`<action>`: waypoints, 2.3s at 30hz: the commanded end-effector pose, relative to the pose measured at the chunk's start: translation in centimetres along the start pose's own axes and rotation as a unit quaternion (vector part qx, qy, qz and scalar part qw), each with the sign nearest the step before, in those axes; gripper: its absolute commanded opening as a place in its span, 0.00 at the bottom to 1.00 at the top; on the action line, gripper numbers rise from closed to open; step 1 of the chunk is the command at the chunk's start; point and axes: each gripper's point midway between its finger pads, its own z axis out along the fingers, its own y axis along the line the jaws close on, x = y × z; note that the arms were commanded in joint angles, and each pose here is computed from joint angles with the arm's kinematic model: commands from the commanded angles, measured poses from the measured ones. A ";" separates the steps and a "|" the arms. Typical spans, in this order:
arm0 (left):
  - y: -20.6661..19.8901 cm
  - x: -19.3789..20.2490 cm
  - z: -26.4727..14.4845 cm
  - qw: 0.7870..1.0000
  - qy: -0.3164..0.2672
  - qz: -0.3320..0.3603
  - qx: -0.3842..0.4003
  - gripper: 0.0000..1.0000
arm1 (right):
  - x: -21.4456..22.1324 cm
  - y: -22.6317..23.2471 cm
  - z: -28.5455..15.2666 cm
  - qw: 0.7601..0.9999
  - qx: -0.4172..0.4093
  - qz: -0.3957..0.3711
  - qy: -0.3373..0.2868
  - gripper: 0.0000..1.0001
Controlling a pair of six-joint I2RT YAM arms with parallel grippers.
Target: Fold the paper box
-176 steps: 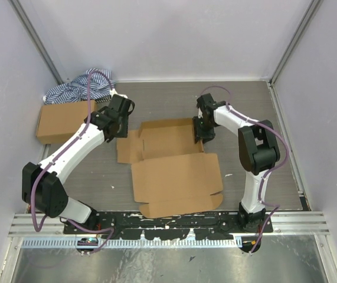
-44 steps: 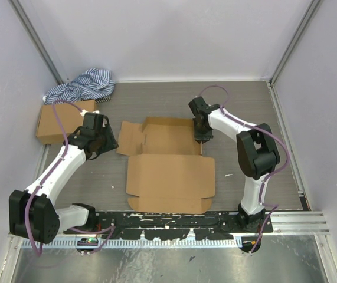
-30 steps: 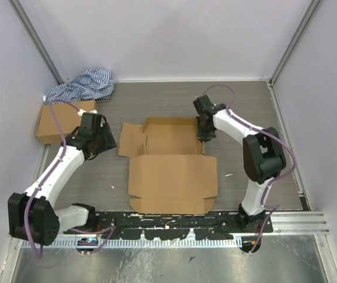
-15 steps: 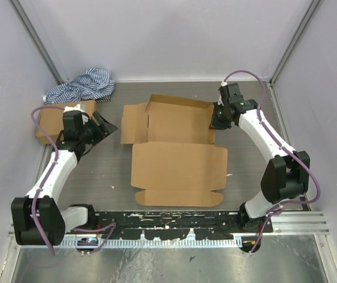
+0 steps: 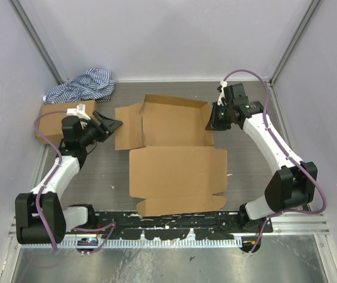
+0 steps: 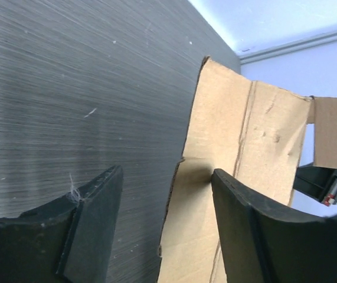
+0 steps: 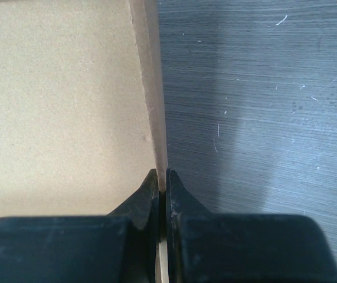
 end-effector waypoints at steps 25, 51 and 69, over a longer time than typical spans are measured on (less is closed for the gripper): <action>-2.6 0.1 -2.2 0.998 -0.002 0.042 0.042 0.20 | 1.7 -2.5 4.3 0.997 0.067 0.005 0.031 0.01; 0.6 0.5 -3.0 0.999 -0.040 0.026 -0.020 0.74 | 0.1 4.6 0.4 0.997 -0.072 -0.025 0.008 0.01; -3.6 0.5 -4.4 0.996 -0.042 0.013 0.076 0.42 | -0.6 5.1 -1.2 0.997 -0.077 -0.024 -0.006 0.01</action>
